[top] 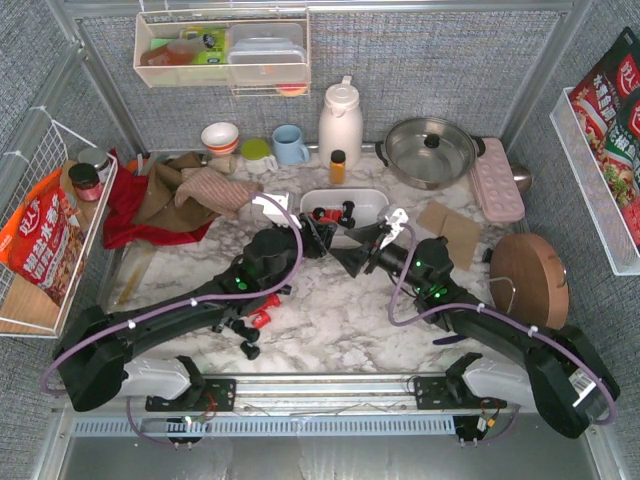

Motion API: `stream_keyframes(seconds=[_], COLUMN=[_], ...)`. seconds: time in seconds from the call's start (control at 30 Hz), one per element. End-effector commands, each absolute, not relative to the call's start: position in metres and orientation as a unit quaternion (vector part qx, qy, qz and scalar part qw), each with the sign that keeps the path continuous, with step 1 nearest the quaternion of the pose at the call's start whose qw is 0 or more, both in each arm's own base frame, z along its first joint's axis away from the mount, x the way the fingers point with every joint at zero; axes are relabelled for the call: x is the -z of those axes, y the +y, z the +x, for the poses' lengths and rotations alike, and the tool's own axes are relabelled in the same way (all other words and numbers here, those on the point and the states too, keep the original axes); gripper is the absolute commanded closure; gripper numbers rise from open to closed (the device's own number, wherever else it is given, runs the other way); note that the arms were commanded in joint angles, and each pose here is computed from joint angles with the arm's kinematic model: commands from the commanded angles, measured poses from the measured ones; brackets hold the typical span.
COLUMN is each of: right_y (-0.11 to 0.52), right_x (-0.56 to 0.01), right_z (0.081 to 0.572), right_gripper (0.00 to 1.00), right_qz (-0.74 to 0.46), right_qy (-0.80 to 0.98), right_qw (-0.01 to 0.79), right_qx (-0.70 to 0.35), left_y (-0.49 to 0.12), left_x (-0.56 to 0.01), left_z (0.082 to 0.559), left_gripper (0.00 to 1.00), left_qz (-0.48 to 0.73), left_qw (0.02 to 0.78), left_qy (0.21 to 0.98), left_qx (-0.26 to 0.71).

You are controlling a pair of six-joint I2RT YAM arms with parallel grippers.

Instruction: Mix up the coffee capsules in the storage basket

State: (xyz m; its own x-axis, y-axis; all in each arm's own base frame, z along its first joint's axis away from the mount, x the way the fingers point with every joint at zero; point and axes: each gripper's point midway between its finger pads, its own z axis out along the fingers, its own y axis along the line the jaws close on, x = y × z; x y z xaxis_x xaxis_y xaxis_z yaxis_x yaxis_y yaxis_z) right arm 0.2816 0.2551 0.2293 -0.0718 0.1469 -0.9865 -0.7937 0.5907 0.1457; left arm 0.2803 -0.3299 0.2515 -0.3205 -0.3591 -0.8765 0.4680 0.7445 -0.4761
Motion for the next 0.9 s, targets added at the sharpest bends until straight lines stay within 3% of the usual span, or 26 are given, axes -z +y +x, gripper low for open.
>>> stream_keyframes(seconds=[0.0,0.57,0.87], right_y=[0.258,0.271,0.274], right_x=[-0.279,-0.267,-0.266], right_z=[0.288,0.3,0.304], right_gripper=[0.35,0.41,0.6], right_qz=[-0.249,-0.236,-0.229], right_qy=[0.545,0.553,0.562], right_qw=[0.703,0.689,0.681], right_qx=[-0.382,-0.404,-0.409], left_y=[-0.341,-0.357,-0.357], left_x=[-0.262,-0.268,-0.266], left_z=[0.279,0.274,0.271], left_gripper=[0.58,0.58,0.58], left_qz=[0.009,0.027,0.034], left_qw=[0.567,0.559,0.555], left_qy=[0.72,0.706,0.707], left_qx=[0.401,0.435,0.437])
